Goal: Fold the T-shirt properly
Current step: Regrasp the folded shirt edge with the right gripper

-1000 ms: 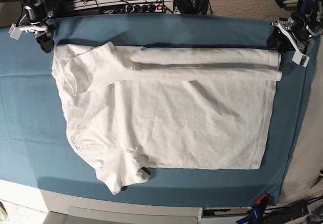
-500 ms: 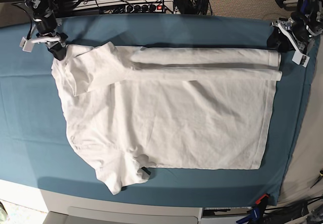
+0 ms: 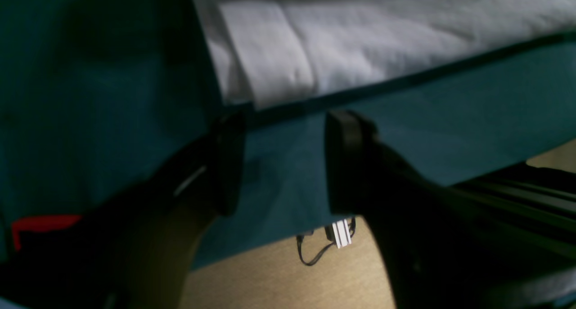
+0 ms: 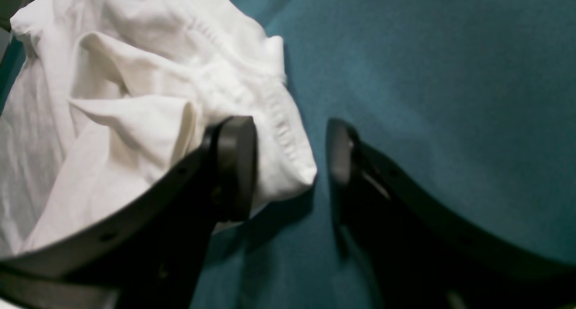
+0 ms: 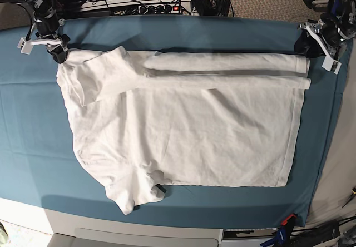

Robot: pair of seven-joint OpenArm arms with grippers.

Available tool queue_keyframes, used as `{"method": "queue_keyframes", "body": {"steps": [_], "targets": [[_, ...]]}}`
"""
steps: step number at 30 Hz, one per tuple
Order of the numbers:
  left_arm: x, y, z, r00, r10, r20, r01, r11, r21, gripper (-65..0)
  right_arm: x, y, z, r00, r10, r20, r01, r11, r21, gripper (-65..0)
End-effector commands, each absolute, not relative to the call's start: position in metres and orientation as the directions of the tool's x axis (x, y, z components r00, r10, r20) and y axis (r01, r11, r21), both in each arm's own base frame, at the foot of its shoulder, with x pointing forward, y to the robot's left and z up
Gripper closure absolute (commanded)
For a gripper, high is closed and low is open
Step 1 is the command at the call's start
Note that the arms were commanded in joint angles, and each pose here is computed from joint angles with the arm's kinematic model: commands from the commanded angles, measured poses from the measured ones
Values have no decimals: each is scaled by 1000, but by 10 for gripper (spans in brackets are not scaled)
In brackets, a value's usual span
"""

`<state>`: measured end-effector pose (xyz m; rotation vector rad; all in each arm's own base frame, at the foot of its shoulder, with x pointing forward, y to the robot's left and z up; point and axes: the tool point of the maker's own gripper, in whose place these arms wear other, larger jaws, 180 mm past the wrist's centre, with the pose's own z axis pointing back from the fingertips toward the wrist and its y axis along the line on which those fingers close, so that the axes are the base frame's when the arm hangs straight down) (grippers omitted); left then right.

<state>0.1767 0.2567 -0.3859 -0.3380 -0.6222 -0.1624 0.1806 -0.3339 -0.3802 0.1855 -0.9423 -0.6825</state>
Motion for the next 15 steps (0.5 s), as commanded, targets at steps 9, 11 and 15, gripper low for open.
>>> {"method": "queue_keyframes", "body": {"steps": [9, 11, 15], "targets": [[184, 260, -376, 779, -57, 624, 265, 932, -246, -297, 185, -331, -375, 410, -600, 687, 434, 791, 431, -230], [184, 260, -376, 779, -57, 624, 265, 932, -246, -297, 187, -326, -377, 422, -597, 682, 422, 795, 435, -166], [186, 265, -377, 790, -18, 613, 217, 943, -252, -296, 192, -318, -381, 451, -579, 679, 404, 811, 423, 0]]}}
